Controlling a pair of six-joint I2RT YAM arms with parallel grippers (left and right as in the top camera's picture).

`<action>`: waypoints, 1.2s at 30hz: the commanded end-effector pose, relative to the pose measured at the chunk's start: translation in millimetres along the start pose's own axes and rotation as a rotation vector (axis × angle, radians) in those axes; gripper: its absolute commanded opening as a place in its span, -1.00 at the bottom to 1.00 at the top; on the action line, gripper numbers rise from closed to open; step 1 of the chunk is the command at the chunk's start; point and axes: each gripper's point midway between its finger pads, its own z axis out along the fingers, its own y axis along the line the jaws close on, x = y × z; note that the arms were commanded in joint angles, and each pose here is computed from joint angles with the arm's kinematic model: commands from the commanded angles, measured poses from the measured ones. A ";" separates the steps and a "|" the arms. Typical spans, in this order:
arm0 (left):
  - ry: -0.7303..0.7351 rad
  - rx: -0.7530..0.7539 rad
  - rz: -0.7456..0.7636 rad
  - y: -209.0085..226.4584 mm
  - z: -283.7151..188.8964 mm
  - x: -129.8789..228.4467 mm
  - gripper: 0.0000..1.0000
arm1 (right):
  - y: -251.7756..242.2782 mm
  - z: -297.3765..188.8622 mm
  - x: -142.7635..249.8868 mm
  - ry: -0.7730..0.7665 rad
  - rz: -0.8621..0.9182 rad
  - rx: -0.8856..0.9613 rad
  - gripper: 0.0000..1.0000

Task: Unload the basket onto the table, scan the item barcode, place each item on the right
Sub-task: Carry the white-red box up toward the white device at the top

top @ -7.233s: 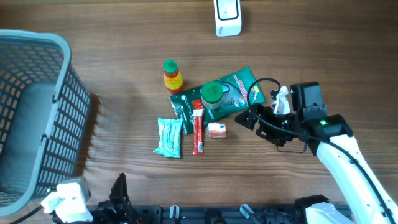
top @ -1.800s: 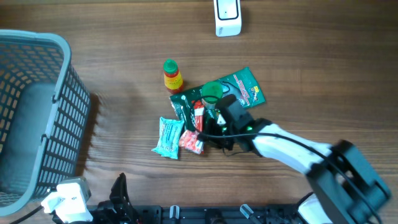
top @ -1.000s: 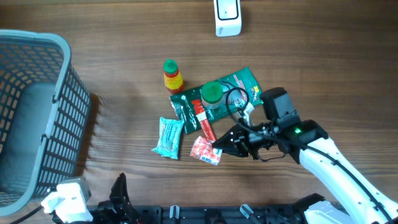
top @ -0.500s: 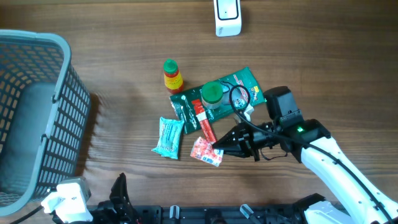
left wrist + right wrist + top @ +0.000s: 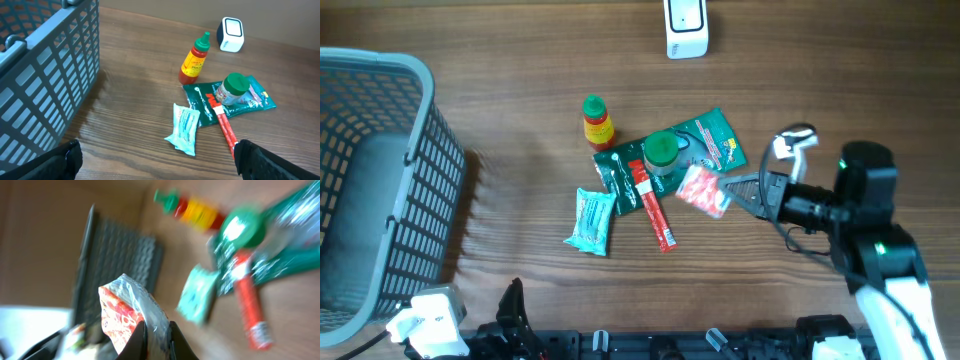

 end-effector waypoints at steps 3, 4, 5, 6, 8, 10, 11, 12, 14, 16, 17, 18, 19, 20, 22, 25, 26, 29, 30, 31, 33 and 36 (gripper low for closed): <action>0.001 0.003 -0.002 -0.6 1.0 1.0 1.00 | -70.9 -65.5 -89.0 -0.566 -0.124 0.593 -0.91; 0.001 0.003 -0.002 -0.6 1.0 1.0 1.00 | -78.7 -71.3 -94.1 -0.597 -0.117 0.644 -0.91; 0.001 0.003 -0.002 -0.6 1.0 1.0 1.00 | -83.7 -71.6 -97.2 -0.605 -0.112 0.666 -0.91; 0.001 0.003 -0.002 -0.6 1.0 1.0 1.00 | -86.9 -67.1 -102.2 -0.605 -0.113 0.665 -0.92; 0.001 0.003 -0.002 -0.6 1.0 1.0 1.00 | -94.8 -55.3 -117.2 -0.613 -0.121 0.660 -0.91; 0.001 0.003 -0.002 -0.6 1.0 1.0 1.00 | -109.6 -33.8 -141.5 -0.622 -0.163 0.650 -0.91; 0.001 0.003 -0.002 -0.6 1.0 1.0 1.00 | -115.0 -26.4 -149.3 -0.628 -0.173 0.644 -0.91; 0.001 0.003 -0.002 -0.6 1.0 1.0 1.00 | -120.1 -17.8 -157.1 -0.631 -0.194 0.633 -0.91; 0.001 0.003 -0.002 -0.6 1.0 1.0 1.00 | -127.5 2.4 -179.7 -0.670 -0.245 0.578 -0.91; 0.001 0.003 -0.002 -0.6 1.0 1.0 1.00 | -124.4 18.1 -199.1 -0.726 -0.302 0.496 -0.91; 0.001 0.003 -0.002 -0.6 1.0 1.0 1.00 | -122.3 24.8 -208.6 -0.764 -0.332 0.460 -0.91; 0.001 0.003 -0.002 -0.6 1.0 1.0 1.00 | -120.4 30.0 -216.0 -0.795 -0.357 0.432 -0.91; 0.001 0.003 -0.002 -0.6 1.0 1.0 1.00 | -118.8 40.3 -226.5 -0.827 -0.405 0.401 -0.91; 0.001 0.003 -0.002 -0.6 1.0 1.0 1.00 | -118.8 46.9 -231.5 -0.833 -0.435 0.394 -0.91; 0.001 0.003 -0.002 -0.6 1.0 1.0 1.00 | -121.9 63.9 -241.3 -0.827 -0.485 0.398 -0.91; 0.001 0.003 -0.002 -0.6 1.0 1.0 1.00 | -124.6 98.7 -260.8 -0.792 -0.563 0.410 -0.91; 0.001 0.003 -0.002 -0.6 1.0 1.0 1.00 | -124.3 108.1 -267.3 -0.791 -0.585 0.414 -0.91; 0.001 0.003 -0.002 -0.6 1.0 1.0 1.00 | -117.9 137.2 -290.2 -0.805 -0.681 0.444 -0.91; 0.001 0.003 -0.002 -0.6 1.0 1.0 1.00 | -115.9 149.8 -296.2 -0.798 -0.723 0.460 -0.91; 0.001 0.003 -0.002 -0.6 1.0 1.0 1.00 | -115.2 161.3 -301.1 -0.790 -0.757 0.476 -0.91; 0.001 0.003 -0.002 -0.6 1.0 1.0 1.00 | -116.7 177.6 -310.9 -0.803 -0.798 0.510 -0.91; 0.001 0.003 -0.002 -0.6 1.0 1.0 1.00 | -124.5 199.4 -324.0 -0.815 -0.813 0.525 -0.91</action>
